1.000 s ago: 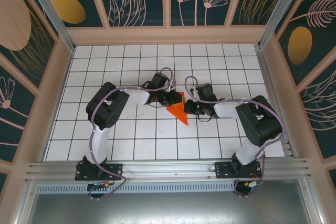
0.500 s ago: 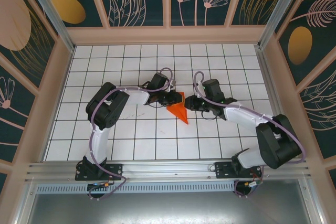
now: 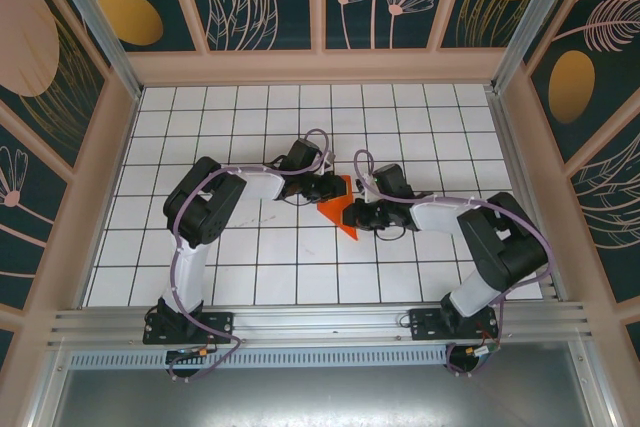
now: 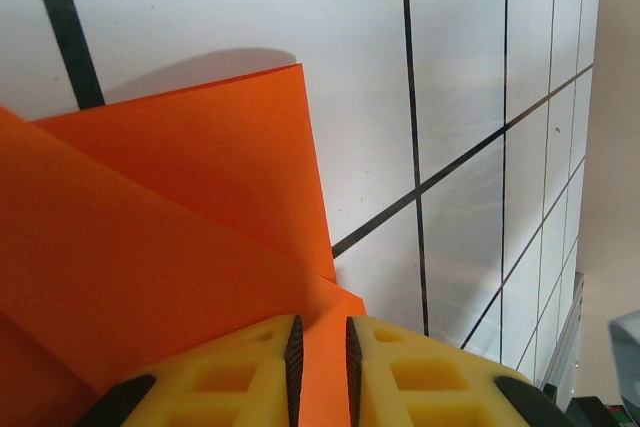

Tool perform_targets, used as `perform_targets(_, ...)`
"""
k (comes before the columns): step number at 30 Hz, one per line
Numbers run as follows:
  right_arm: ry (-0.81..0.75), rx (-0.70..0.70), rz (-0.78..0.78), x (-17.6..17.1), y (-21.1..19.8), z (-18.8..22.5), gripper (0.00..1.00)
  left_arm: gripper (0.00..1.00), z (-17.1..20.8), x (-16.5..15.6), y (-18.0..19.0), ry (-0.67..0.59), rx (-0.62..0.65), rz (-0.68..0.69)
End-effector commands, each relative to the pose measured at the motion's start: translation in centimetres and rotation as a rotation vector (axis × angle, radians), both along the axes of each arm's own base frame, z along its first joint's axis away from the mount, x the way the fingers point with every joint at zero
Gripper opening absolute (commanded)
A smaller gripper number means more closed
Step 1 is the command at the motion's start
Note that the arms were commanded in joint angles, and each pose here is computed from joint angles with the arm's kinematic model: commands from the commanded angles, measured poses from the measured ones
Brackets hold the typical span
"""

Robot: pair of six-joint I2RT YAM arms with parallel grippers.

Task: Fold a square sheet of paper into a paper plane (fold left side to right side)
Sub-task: Fourth fold the wing at the center of the table.

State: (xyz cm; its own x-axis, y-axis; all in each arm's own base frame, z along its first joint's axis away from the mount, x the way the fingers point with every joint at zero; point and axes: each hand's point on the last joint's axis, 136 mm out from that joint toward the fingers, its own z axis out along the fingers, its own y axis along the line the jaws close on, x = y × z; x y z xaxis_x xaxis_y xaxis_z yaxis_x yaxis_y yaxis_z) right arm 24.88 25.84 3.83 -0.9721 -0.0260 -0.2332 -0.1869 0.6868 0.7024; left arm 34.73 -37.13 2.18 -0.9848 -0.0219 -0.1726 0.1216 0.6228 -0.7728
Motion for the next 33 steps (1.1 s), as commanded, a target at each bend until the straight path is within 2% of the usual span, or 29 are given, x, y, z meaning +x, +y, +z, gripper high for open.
perform_targets(1,0.001,-0.003,0.014,-0.1,0.2,-0.2,0.14,0.23,-4.7,-1.4,2.7,0.067,0.152,0.034)
perform_targets(33,0.091,-0.161,0.035,-2.9,-2.0,-3.8,0.14,0.23,-4.8,-1.3,2.7,0.065,0.162,0.032)
